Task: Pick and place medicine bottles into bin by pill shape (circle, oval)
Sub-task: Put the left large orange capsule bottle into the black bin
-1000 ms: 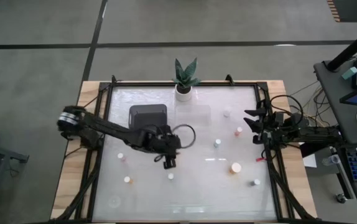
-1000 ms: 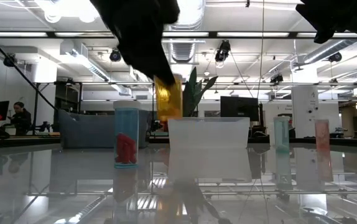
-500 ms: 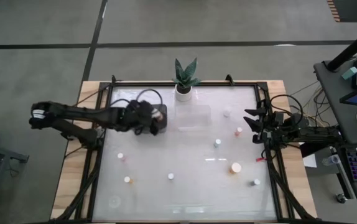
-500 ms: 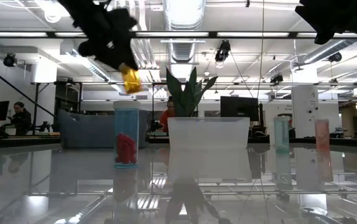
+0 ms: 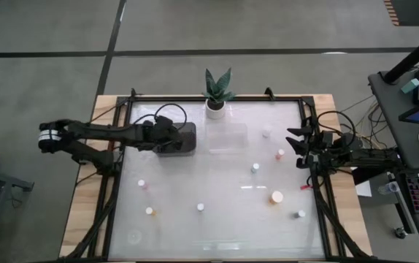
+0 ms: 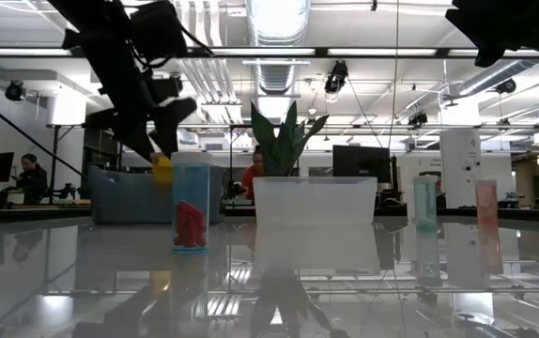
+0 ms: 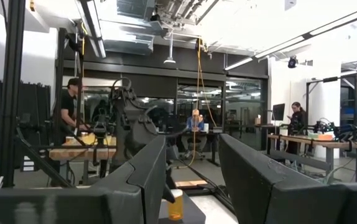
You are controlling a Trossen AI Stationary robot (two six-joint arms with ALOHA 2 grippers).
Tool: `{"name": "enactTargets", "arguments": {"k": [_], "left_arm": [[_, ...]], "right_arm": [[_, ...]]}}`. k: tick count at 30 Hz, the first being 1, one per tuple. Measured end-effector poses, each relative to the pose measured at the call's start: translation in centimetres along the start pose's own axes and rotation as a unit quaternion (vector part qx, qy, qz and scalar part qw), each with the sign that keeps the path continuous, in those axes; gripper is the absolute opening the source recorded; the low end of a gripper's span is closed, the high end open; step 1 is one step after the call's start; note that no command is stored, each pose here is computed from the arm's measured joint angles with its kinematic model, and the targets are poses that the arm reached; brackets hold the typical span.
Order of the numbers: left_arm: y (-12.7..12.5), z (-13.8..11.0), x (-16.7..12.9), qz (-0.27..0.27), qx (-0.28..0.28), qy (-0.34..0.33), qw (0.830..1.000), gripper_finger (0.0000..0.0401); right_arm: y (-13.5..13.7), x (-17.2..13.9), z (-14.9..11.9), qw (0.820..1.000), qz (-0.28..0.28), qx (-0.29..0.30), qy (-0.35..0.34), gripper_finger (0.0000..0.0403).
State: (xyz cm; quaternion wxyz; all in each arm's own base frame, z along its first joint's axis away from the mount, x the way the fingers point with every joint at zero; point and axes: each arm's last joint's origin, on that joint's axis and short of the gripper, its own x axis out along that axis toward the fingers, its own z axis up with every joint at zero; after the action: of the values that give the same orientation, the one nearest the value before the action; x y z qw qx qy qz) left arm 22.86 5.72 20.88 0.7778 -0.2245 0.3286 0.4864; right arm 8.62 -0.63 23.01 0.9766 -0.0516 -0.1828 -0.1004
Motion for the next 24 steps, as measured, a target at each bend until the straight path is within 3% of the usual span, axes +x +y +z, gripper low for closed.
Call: {"name": "enactTargets", "arguments": {"k": [16,24], "left_arm": [[-0.9,-1.3,3.0,0.037,0.030,0.049,0.998,0.0198],[-0.8,-1.1,2.7,0.032,0.028,0.046,0.998,0.0241]], "right_arm": [[0.0,0.0,0.0,1.000,0.000,0.000,0.002,0.0141],[0.0,0.0,-0.1,1.000,0.000,0.000,0.003,0.0141]]}}
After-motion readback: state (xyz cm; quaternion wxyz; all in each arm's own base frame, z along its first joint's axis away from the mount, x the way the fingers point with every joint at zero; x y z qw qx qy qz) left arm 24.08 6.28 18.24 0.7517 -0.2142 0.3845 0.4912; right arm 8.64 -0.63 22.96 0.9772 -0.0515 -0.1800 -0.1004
